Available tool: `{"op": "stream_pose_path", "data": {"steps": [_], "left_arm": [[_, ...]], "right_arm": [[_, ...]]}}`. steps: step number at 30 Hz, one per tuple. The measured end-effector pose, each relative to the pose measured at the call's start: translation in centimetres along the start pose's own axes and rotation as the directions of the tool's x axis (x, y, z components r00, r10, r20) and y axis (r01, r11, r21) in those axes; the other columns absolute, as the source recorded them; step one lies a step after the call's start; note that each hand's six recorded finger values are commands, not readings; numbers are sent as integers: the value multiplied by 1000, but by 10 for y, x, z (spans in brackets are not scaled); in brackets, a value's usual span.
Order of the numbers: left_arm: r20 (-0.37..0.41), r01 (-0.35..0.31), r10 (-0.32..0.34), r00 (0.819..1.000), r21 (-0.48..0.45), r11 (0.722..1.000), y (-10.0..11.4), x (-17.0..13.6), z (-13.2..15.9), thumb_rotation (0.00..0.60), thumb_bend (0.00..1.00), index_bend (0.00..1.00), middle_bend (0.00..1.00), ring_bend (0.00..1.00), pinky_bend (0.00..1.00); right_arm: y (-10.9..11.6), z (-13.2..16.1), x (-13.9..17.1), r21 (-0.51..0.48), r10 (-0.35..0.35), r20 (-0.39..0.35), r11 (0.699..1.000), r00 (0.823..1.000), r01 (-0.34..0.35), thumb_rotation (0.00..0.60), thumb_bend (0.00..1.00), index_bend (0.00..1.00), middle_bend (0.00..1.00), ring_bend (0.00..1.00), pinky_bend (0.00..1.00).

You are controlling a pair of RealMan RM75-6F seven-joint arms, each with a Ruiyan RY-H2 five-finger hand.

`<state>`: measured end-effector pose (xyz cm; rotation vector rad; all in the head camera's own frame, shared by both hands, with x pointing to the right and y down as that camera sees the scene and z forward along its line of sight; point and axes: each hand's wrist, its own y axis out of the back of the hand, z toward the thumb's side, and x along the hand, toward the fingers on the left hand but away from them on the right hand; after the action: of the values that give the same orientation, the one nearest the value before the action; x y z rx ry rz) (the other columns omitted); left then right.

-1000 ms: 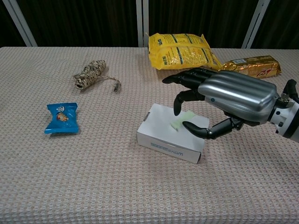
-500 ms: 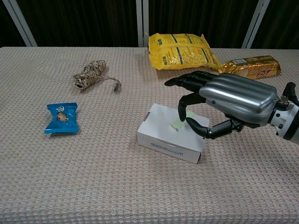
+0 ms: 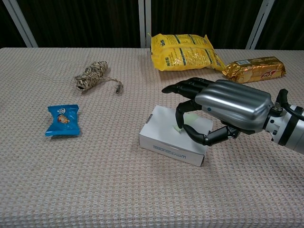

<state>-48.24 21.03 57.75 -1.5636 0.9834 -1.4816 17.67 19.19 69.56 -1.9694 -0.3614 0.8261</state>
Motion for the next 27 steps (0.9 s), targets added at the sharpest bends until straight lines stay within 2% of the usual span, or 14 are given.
{"op": "stream_pose_path", "data": {"steps": [13,27], "left_arm": [[0,-4,4,1000,0,1000,1,0,-1,600,0,83,74,0,93],[1,-3,3,1000,0,1000,1,0,0,600,0,84,74,0,93]], "right_arm": [[-9,1,-3,11,24,-2,1000,1000,-24,220,595,441,0,0,0],[-1,4,-5,-7,-14,-15,1000,1000,14,219,594,431,0,0,0]]}}
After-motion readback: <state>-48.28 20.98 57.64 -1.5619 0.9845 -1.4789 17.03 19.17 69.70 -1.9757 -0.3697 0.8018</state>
